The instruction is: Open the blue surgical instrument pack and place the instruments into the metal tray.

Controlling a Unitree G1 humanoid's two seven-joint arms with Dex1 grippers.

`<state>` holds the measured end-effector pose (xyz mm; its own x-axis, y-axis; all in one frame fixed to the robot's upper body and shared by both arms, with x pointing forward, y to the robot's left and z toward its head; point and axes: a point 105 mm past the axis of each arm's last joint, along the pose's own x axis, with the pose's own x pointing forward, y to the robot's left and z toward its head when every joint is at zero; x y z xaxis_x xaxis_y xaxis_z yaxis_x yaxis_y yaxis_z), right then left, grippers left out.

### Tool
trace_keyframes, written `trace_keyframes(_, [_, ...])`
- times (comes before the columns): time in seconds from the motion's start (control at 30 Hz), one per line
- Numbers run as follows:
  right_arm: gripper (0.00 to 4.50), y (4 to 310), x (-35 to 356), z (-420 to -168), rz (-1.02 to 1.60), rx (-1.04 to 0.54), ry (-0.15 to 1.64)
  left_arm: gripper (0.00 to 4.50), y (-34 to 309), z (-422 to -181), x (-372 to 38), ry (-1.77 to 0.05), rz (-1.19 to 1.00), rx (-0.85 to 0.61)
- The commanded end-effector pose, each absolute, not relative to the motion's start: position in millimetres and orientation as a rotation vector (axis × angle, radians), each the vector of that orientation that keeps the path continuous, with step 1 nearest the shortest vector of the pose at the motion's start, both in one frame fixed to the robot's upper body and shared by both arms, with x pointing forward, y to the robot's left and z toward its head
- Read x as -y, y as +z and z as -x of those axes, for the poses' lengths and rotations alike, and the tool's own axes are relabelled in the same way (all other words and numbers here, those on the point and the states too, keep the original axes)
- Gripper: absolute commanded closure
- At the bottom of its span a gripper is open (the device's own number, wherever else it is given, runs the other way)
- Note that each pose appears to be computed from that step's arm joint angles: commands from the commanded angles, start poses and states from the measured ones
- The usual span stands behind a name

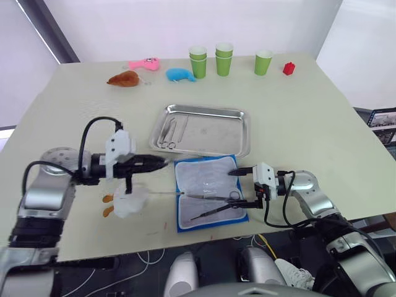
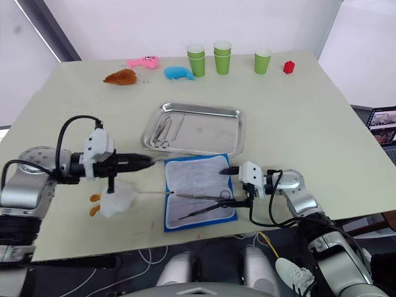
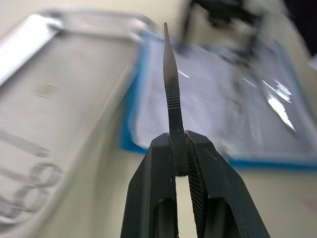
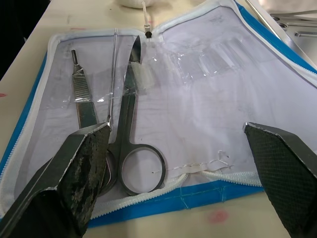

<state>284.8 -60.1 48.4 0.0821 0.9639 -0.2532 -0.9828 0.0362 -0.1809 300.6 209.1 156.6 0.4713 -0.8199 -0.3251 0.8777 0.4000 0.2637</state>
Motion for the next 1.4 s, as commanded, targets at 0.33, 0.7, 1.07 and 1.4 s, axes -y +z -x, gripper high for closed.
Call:
trace_keyframes(0.33, [0.00, -4.9, 72.3, -265.0, 0.384, -0.318, 1.526, 4.42, 181.4, -344.5, -171.4, -0.581, -0.225, 0.021])
trace_keyframes(0.7, [0.00, -5.0, 70.7, -264.5, 0.371, -0.316, 1.508, 4.42, 137.9, -351.4, -155.7, -0.229, -0.041, -0.206])
trace_keyframes(1.07, [0.00, -5.3, 69.8, -265.4, 0.378, -0.315, 1.516, 4.42, 115.4, -368.8, -145.1, -0.151, -0.080, -0.302])
trace_keyframes(1.4, [0.00, -6.3, 69.5, -265.5, 0.377, -0.310, 1.506, 4.42, 108.4, -383.8, -149.7, -0.111, -0.111, -0.358])
